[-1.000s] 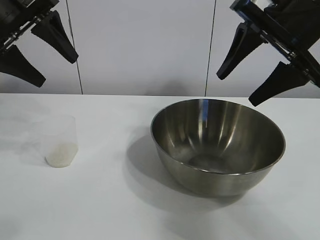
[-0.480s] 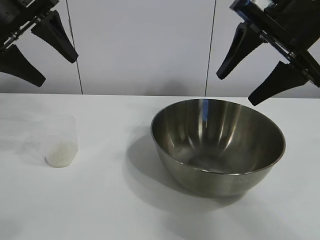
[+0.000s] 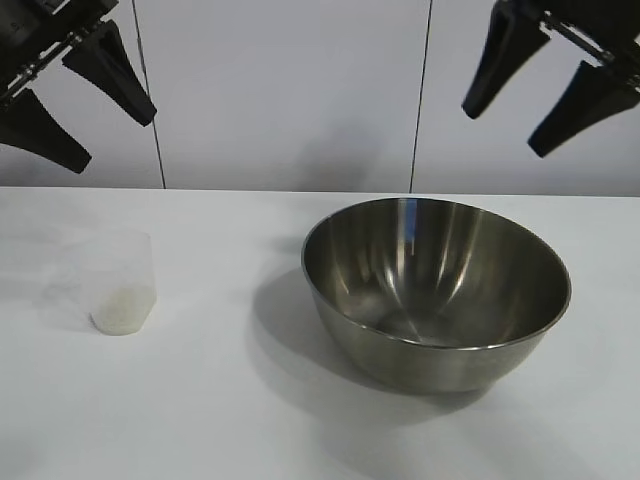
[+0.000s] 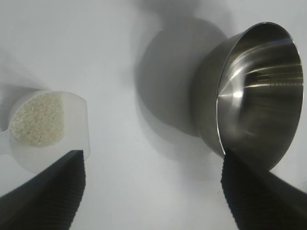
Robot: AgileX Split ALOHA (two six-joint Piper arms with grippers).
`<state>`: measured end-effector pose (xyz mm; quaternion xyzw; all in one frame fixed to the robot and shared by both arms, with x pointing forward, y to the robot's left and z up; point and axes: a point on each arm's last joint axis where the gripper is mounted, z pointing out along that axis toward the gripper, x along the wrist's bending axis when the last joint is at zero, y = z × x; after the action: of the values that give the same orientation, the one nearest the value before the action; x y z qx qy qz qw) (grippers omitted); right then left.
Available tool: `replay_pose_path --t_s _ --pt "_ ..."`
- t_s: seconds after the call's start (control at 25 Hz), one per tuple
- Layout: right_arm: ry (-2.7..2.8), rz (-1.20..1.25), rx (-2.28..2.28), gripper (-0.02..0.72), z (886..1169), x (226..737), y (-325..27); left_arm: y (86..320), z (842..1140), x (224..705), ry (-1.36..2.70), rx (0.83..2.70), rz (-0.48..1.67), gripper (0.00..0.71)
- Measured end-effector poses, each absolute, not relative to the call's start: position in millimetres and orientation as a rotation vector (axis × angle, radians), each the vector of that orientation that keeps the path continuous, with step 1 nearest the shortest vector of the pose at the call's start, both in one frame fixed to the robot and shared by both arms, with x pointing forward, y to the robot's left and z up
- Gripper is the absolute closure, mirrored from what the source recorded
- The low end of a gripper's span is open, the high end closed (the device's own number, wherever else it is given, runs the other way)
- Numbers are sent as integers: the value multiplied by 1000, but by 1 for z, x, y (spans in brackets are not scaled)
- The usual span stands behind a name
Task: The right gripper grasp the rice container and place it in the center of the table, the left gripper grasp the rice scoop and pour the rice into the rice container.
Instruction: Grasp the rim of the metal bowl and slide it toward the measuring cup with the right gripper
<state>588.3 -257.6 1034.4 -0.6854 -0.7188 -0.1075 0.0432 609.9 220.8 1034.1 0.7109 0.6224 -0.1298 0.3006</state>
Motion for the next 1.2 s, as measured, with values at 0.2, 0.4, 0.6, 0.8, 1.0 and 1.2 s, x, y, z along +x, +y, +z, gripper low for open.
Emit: replay_pose_path --t_s 0.2,0.4,0.6,0.8,1.0,1.2 --pt "-2179 -189 -2076 252 999 599 -260 221 1034 610 1652 1887 -344 144" --pt "-2185 -241 -2114 252 980 612 -259 221 1034 610 1652 1887 -344 144" --pt "-2107 -249 -2123 252 947 624 -255 221 1034 610 1652 1887 -344 144" --pt "-2034 -284 -2079 360 922 629 -248 221 1034 610 1652 1887 -344 144" --pt "-2053 -326 -2005 662 921 629 -244 221 1034 610 1652 1886 -343 144" --pt "-2097 -402 -1933 685 947 637 -241 221 1034 610 1652 1886 -342 144"
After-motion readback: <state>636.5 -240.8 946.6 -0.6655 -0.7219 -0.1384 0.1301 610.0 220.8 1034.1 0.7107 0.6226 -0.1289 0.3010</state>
